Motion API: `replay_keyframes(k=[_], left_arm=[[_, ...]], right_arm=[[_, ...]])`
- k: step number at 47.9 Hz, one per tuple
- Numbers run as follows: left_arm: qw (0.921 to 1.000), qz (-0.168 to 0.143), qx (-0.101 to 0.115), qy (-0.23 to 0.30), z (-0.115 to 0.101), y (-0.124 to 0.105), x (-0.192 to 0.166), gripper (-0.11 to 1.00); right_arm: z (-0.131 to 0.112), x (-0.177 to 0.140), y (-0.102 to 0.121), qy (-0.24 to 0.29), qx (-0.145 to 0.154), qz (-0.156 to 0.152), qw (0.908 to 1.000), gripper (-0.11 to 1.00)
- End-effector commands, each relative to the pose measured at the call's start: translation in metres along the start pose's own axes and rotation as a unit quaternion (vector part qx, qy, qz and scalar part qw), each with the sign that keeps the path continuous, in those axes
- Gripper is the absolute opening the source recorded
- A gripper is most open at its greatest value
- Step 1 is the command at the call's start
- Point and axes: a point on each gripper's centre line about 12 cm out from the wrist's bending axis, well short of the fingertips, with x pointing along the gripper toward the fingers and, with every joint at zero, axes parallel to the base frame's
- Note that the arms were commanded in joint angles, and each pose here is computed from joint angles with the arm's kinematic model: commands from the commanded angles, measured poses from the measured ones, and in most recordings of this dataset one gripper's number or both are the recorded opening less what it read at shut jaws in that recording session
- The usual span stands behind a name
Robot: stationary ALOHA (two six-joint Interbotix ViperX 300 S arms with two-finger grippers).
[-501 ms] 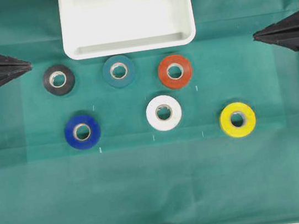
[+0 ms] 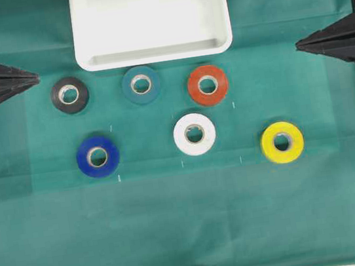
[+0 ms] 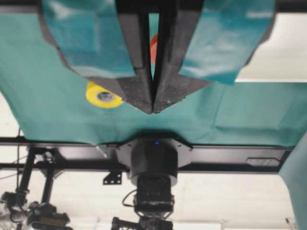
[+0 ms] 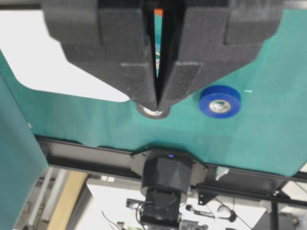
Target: Pick up the tape from a random location and place it into the white case.
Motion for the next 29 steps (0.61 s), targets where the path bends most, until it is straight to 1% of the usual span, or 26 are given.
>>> replay_keyframes(k=[1,8,10,12,14,17,21,22,25,27,29], left_arm=[[1.0000,-0.001,0.000,-0.003,0.0067,-0.0003,0.0028,0.02],[1.0000,-0.001,-0.001,0.004,0.0051,-0.0003,0.0028,0.02],[1.0000,-0.001,-0.001,0.004,0.0051,-0.0006,0.0028,0.04],[1.0000,-0.001,-0.001,0.004,0.0051,-0.0003,0.0028,0.09],[1.0000,-0.001,-0.002,0.006,0.0040,-0.0002,0.0030,0.17],[1.0000,-0.001,-0.004,0.008,0.0034,-0.0003,0.0030,0.33],[0.9999,-0.001,-0.005,0.012,0.0027,-0.0006,0.0027,0.57],[0.9999,-0.001,-0.005,0.014,0.0021,-0.0003,0.0029,0.65],[0.9999,-0.001,-0.004,0.016,0.0022,-0.0006,0.0028,0.81],[0.9998,-0.001,-0.005,0.018,0.0015,-0.0006,0.0030,0.90],[0.9998,-0.002,-0.004,0.021,0.0003,-0.0006,0.0029,0.96]], right_arm=[[0.0095,0.0028,-0.0004,-0.011,0.001,-0.001,0.9999,0.00],[0.0098,0.0026,-0.0007,-0.011,0.001,-0.002,0.9999,0.00],[0.0097,0.0026,-0.0004,-0.011,0.000,-0.001,0.9999,0.00],[0.0097,0.0026,-0.0007,-0.011,0.000,-0.002,0.9999,0.00],[0.0098,0.0026,-0.0004,-0.012,0.000,-0.001,0.9999,0.00],[0.0098,0.0026,-0.0004,-0.012,0.001,-0.001,0.9999,0.00],[0.0103,0.0027,-0.0004,-0.012,0.000,-0.001,0.9999,0.00],[0.0100,0.0029,-0.0004,-0.011,0.001,-0.001,0.9999,0.00],[0.0109,0.0028,-0.0007,-0.012,0.000,-0.002,0.9999,0.00],[0.0109,0.0028,-0.0007,-0.012,-0.001,-0.002,0.9999,0.00],[0.0109,0.0028,-0.0007,-0.012,-0.001,-0.002,0.9999,0.00]])
